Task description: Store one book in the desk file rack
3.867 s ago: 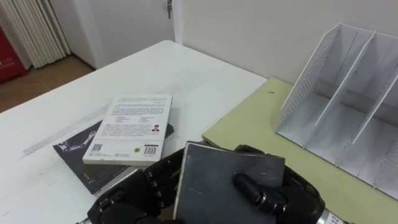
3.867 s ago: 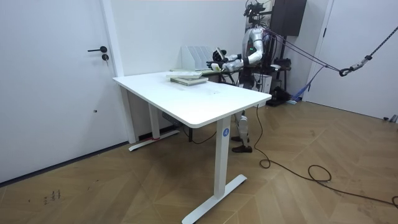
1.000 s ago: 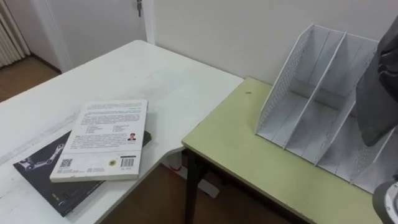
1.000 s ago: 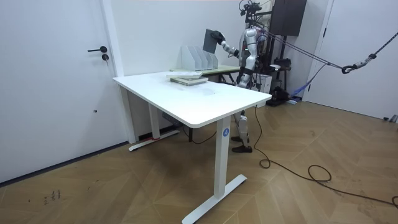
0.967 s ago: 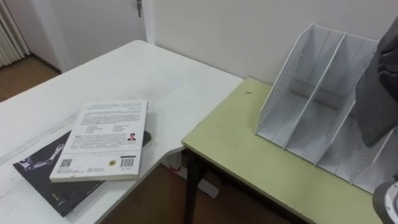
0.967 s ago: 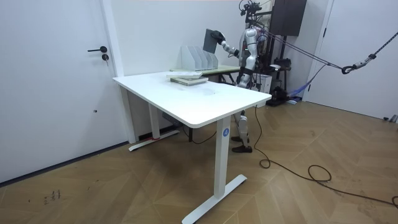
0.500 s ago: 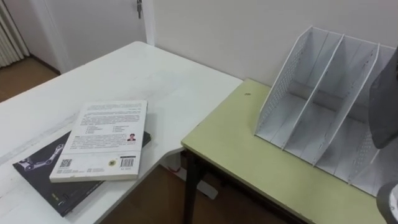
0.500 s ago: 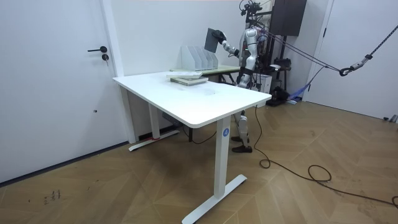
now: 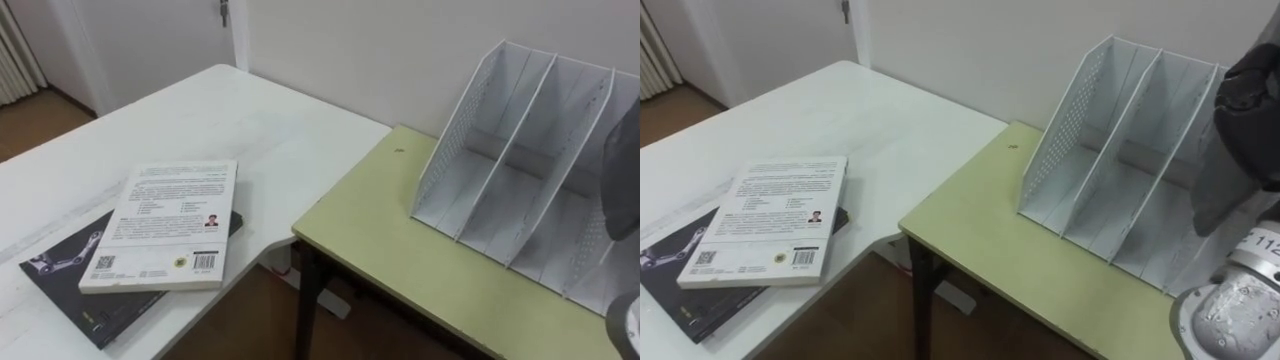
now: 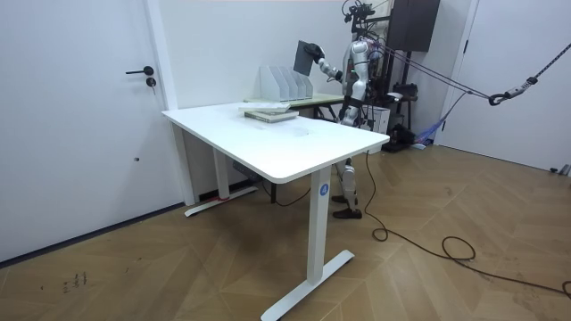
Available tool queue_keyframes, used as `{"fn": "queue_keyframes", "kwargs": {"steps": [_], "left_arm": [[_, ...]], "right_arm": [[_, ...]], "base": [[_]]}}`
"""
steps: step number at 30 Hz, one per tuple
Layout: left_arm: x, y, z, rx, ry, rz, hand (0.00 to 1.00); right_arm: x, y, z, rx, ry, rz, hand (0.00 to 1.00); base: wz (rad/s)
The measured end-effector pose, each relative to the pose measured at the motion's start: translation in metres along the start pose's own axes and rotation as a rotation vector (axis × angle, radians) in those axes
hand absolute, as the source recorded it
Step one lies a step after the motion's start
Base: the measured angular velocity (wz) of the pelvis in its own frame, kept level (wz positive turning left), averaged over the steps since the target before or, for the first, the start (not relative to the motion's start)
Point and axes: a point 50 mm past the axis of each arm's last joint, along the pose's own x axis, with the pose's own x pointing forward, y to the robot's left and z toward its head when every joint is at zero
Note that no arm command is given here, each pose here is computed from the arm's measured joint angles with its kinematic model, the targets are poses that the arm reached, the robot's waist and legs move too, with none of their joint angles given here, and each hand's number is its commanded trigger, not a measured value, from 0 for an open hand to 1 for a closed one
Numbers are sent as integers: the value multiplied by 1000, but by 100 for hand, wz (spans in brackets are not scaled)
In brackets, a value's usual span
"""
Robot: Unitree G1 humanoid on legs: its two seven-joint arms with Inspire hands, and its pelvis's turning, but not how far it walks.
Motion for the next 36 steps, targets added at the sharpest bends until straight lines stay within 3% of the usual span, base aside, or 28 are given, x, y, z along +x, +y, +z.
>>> {"fn": "queue_keyframes", "kwargs": {"steps": [29,36], "left_arm": [[0,-1,1,0,-2,-10,0],[0,0,0,-12,15,-18,0]], "right_arm": [[-3,-3,-35,-78,151,64,100],[18,1,-42,-65,177,-17,100]], "base": [[0],[1]]}}
